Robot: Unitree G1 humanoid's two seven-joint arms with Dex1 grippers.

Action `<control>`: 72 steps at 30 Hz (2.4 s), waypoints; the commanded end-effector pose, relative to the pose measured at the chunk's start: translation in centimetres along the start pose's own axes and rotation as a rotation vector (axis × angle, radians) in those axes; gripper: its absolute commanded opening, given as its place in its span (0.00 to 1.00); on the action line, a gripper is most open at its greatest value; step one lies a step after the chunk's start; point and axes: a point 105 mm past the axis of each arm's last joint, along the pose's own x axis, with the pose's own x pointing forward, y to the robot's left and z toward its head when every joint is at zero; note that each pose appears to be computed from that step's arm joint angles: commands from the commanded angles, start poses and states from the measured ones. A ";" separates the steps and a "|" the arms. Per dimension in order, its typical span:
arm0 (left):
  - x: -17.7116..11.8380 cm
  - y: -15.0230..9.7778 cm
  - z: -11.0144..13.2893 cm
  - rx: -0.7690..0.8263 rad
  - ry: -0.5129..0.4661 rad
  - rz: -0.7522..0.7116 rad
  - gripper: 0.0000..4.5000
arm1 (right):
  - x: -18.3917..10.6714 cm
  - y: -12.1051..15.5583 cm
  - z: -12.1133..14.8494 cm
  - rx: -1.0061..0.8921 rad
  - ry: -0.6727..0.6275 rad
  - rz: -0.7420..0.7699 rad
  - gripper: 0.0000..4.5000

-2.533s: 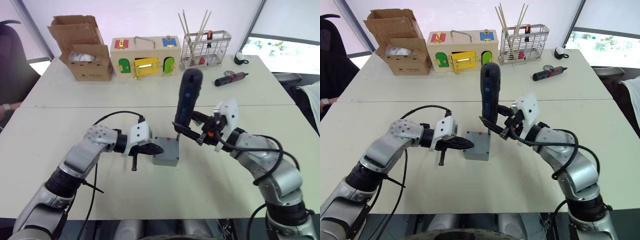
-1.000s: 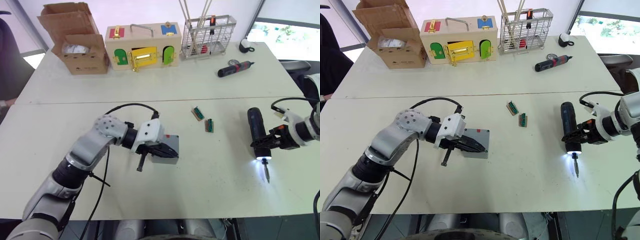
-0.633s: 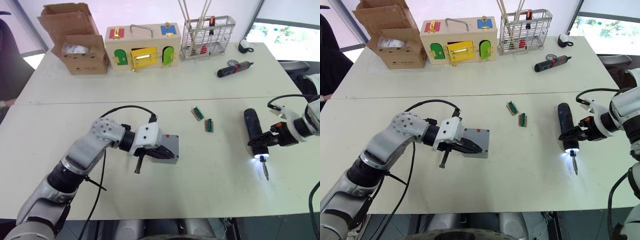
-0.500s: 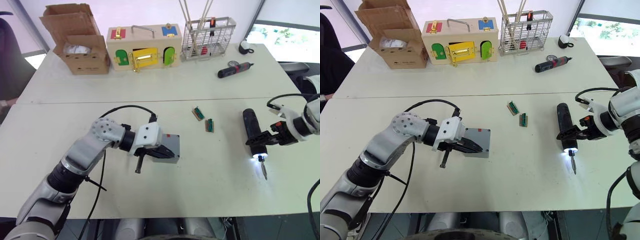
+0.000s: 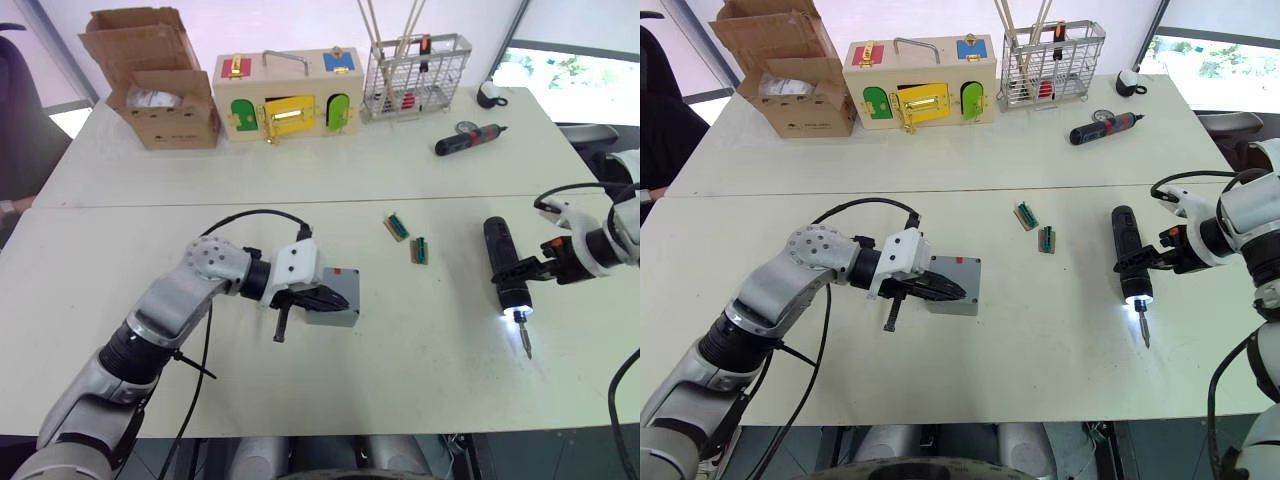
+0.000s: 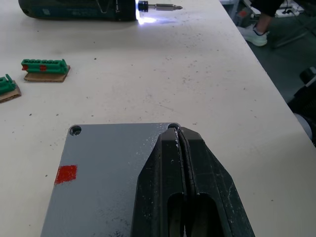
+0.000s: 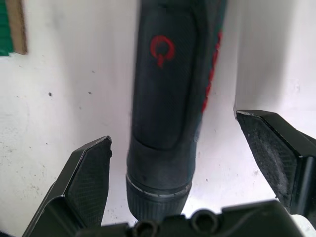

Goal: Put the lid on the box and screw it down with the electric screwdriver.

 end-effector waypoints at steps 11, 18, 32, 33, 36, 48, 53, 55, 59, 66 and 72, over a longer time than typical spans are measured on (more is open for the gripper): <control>-8.3 6.4 -1.6 -0.184 -0.069 0.371 0.00 | -8.4 8.1 5.6 -0.648 -0.538 0.045 1.00; -8.7 3.8 -5.0 -0.351 -0.033 0.424 0.00 | 0.1 16.2 -1.8 -0.717 -0.610 0.324 1.00; -5.1 -0.1 -6.6 -0.392 0.069 0.375 0.00 | 6.0 22.3 -4.5 -0.621 -0.545 0.518 1.00; -4.8 0.0 -6.6 -0.375 0.077 0.377 0.00 | 6.2 22.2 -4.5 -0.625 -0.533 0.514 1.00; -3.9 0.1 -6.4 -0.342 0.078 0.359 0.00 | 6.7 22.2 -4.7 -0.639 -0.512 0.505 1.00; -1.5 2.5 -5.6 -0.258 0.025 0.320 0.00 | 6.6 24.1 -5.5 -0.620 -0.485 0.594 1.00; -1.1 4.2 -5.7 -0.215 0.017 0.345 0.00 | 6.1 24.7 -5.8 -0.598 -0.500 0.600 1.00; -1.6 4.7 -6.2 -0.209 0.038 0.373 0.00 | 5.7 23.9 -5.3 -0.600 -0.516 0.555 1.00; -3.2 4.2 -7.2 -0.209 0.092 0.395 0.00 | 5.2 21.0 -3.6 -0.621 -0.535 0.429 1.00; -4.2 -0.5 -7.5 -0.303 0.122 0.274 0.00 | 6.0 18.5 -2.8 -0.726 -0.484 0.349 1.00; -2.9 -1.4 -7.3 -0.333 0.104 0.275 0.00 | 6.9 18.9 -1.3 -0.803 -0.496 0.357 1.00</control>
